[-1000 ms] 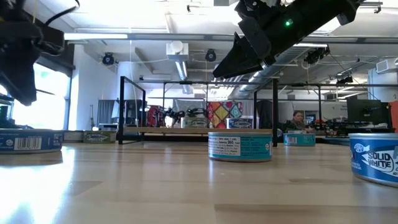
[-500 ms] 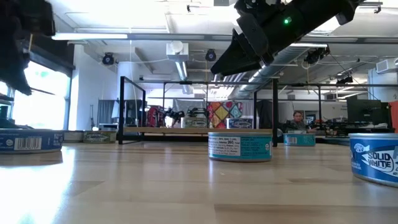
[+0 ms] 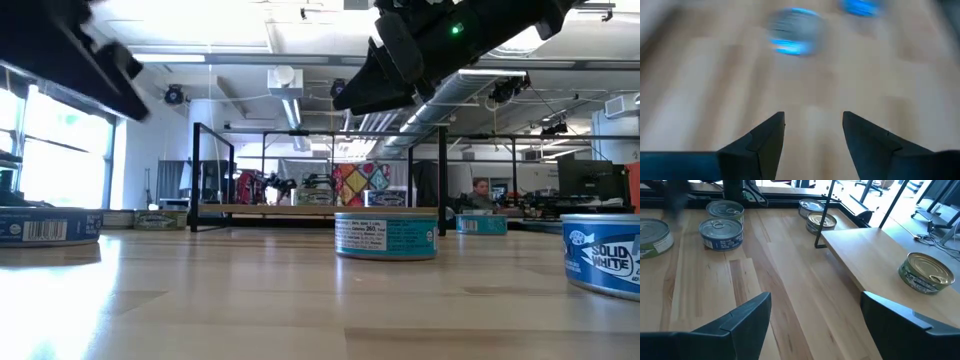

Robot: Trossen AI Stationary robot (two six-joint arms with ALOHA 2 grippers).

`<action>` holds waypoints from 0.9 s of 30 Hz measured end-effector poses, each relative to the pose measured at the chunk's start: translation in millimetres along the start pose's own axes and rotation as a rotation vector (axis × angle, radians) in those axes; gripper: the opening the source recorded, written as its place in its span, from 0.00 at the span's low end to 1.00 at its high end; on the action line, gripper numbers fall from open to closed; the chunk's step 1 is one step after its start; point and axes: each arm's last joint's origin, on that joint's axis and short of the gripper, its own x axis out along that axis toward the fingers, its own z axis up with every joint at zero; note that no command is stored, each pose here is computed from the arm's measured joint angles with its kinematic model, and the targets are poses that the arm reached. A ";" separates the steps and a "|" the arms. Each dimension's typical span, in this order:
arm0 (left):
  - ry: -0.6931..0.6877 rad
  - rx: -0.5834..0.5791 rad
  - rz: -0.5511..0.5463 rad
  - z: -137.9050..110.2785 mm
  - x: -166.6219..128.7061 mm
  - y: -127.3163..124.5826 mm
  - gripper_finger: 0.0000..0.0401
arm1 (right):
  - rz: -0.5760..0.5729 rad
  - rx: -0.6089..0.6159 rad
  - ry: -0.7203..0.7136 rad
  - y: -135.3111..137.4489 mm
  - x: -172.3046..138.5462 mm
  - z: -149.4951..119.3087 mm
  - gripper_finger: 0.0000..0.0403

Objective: Stack canned seafood by type on shelf
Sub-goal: Put the yellow-blue tuna can on the shelf

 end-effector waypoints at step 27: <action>0.294 -0.031 0.162 60.8 -30.2 -56.6 0.19 | 0.041 -0.028 0.009 4.0 -2.2 -1.2 0.74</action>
